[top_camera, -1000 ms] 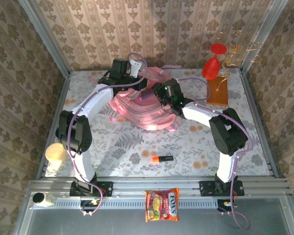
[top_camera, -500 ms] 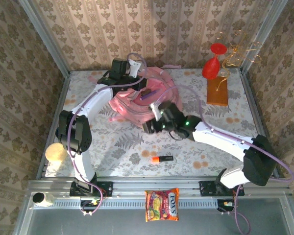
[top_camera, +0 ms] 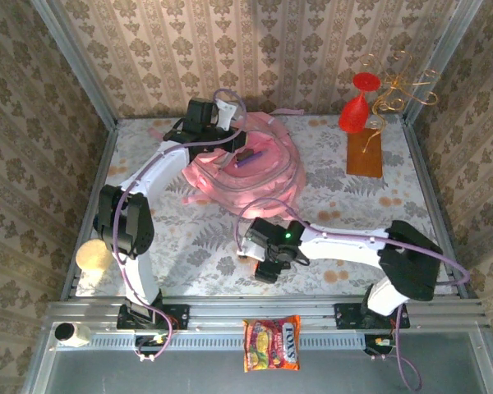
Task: Pack books, pencil case, and school supplies into a backpack
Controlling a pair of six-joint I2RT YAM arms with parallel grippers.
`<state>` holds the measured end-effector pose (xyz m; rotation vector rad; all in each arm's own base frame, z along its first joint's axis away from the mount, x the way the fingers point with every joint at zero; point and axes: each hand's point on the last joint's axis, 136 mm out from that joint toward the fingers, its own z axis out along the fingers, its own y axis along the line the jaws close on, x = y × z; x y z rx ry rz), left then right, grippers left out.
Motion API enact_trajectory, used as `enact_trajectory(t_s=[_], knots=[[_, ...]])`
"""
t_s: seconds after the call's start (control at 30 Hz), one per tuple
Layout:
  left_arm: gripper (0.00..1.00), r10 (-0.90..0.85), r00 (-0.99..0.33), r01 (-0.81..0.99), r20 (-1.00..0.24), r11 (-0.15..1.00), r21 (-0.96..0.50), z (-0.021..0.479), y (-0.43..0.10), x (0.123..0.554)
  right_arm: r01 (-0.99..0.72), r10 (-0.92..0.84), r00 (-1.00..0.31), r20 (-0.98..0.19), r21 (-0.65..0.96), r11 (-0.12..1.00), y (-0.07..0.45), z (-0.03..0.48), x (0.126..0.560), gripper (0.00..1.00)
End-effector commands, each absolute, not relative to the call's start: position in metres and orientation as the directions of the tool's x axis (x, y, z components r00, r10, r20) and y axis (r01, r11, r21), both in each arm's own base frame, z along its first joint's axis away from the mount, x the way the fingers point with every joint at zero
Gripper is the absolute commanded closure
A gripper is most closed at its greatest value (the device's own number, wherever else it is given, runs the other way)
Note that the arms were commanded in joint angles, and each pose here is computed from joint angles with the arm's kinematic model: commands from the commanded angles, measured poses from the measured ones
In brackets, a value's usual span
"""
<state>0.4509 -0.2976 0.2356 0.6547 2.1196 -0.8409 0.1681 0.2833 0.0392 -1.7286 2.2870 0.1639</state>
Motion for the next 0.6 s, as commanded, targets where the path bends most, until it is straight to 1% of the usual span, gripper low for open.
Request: enact_trajectory(t_s=[0.0, 0.07, 0.13, 0.33, 0.43, 0.47, 0.57], knots=[[1.00, 0.142, -0.476, 0.710, -0.868, 0.645, -0.283, 0.276, -0.293, 0.457, -0.972, -0.968, -0.195, -0.156, -0.101, 0.212, 0.267, 0.021, 0.167, 0.24], [1.00, 0.147, -0.474, 0.710, -0.868, 0.647, -0.278, 0.275, -0.293, 0.457, -0.971, -0.970, -0.194, -0.146, -0.109, 0.210, 0.268, 0.015, 0.170, 0.28], [1.00, 0.149, -0.471, 0.710, -0.869, 0.649, -0.274, 0.276, -0.292, 0.457, -0.972, -0.972, -0.194, -0.132, -0.107, 0.209, 0.270, 0.009, 0.171, 0.34], [1.00, 0.153, -0.471, 0.711, -0.869, 0.648, -0.272, 0.275, -0.293, 0.456, -0.973, -0.973, -0.195, -0.122, -0.100, 0.208, 0.273, 0.002, 0.173, 0.56], [1.00, 0.153, -0.472, 0.711, -0.868, 0.649, -0.272, 0.274, -0.293, 0.456, -0.970, -0.971, -0.188, -0.151, -0.124, 0.207, 0.279, 0.007, 0.180, 0.73], [1.00, 0.154, -0.472, 0.712, -0.868, 0.648, -0.272, 0.274, -0.293, 0.456, -0.969, -0.969, -0.189, -0.156, -0.130, 0.210, 0.278, 0.009, 0.182, 0.77], [1.00, 0.153, -0.470, 0.713, -0.869, 0.647, -0.272, 0.275, -0.293, 0.455, -0.953, -0.944, -0.226, -0.242, -0.146, 0.265, 0.290, 0.026, 0.198, 0.82]])
